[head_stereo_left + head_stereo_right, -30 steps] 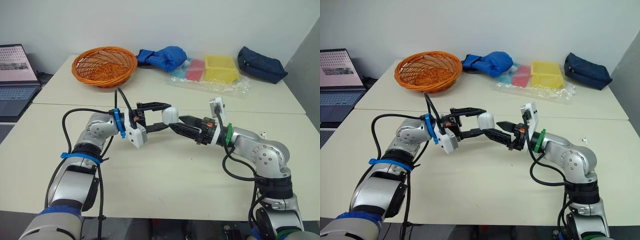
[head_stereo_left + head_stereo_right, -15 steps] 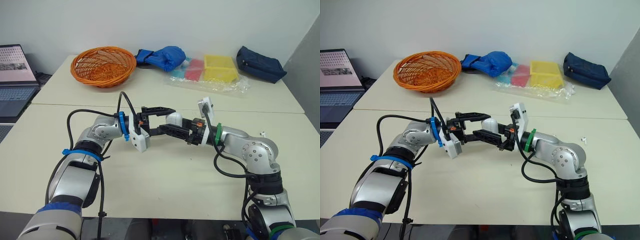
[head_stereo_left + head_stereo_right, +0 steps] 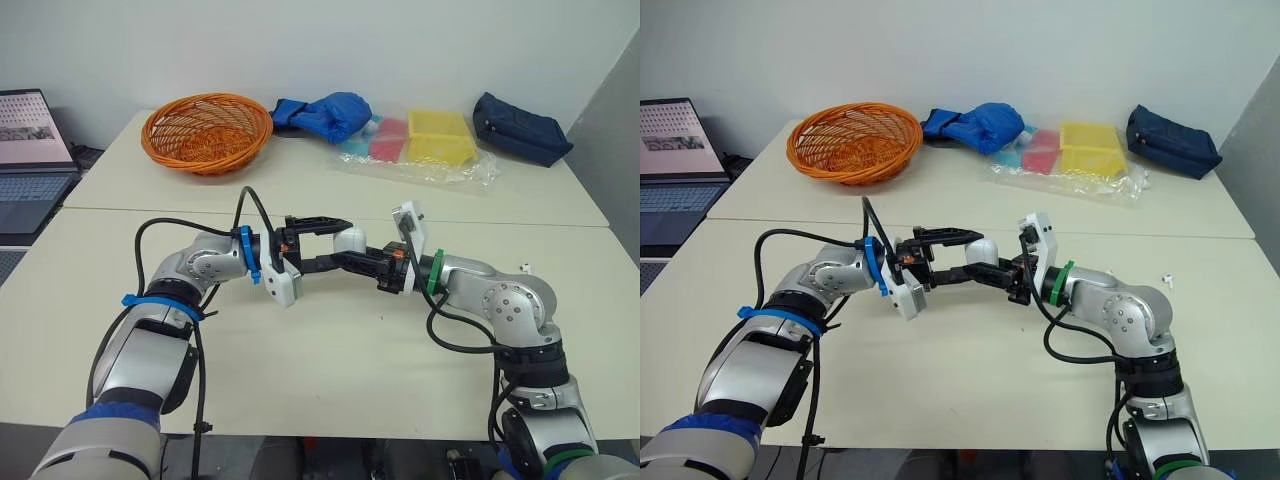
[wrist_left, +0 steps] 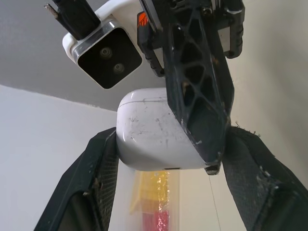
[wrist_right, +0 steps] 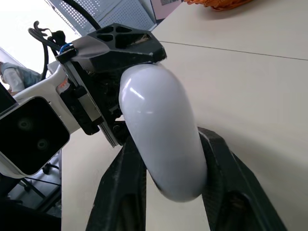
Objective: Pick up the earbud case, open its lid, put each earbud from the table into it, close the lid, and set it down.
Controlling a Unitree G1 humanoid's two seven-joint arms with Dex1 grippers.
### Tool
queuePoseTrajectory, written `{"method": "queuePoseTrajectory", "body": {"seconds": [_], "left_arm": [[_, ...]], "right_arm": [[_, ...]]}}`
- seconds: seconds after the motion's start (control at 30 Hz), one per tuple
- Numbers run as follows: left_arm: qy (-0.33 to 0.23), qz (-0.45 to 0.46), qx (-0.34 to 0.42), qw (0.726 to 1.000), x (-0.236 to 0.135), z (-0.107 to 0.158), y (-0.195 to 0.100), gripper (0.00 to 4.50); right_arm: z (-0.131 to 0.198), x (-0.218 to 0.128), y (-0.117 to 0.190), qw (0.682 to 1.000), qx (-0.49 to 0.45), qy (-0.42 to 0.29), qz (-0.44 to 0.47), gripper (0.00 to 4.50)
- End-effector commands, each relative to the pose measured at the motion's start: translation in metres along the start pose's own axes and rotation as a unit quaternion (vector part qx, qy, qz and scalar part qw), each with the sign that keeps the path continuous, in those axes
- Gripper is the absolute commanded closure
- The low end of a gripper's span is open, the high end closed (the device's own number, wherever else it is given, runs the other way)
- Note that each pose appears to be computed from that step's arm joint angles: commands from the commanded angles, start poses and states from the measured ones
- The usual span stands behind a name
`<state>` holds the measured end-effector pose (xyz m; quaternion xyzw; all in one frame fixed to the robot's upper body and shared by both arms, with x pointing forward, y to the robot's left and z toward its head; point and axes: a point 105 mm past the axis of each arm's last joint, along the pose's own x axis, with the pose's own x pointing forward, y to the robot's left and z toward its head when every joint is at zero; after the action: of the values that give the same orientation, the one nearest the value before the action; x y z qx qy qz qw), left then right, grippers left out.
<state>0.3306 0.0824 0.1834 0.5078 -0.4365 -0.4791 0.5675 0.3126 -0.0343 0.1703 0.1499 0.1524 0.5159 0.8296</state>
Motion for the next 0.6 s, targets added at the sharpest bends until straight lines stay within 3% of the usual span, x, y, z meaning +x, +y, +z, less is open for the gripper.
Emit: {"method": "queuePoseTrajectory", "body": {"seconds": [0.03,0.2,0.4,0.6], "left_arm": [[-0.010,0.011,0.026,1.000,0.002,0.002,0.014,1.74],[-0.012,0.011,0.027,0.999,0.002,0.002,0.014,1.74],[-0.023,-0.004,0.007,1.000,0.000,0.005,0.007,0.01],[-0.021,-0.009,0.002,1.000,-0.003,0.004,0.020,0.00]], "right_arm": [[0.014,-0.002,0.004,1.000,-0.009,-0.023,0.006,3.44],[0.015,-0.003,0.003,1.000,-0.007,-0.026,0.004,3.44],[0.014,-0.003,0.004,0.999,0.003,-0.036,0.003,3.70],[0.012,-0.003,0.000,0.999,-0.007,-0.040,-0.009,3.70]]}}
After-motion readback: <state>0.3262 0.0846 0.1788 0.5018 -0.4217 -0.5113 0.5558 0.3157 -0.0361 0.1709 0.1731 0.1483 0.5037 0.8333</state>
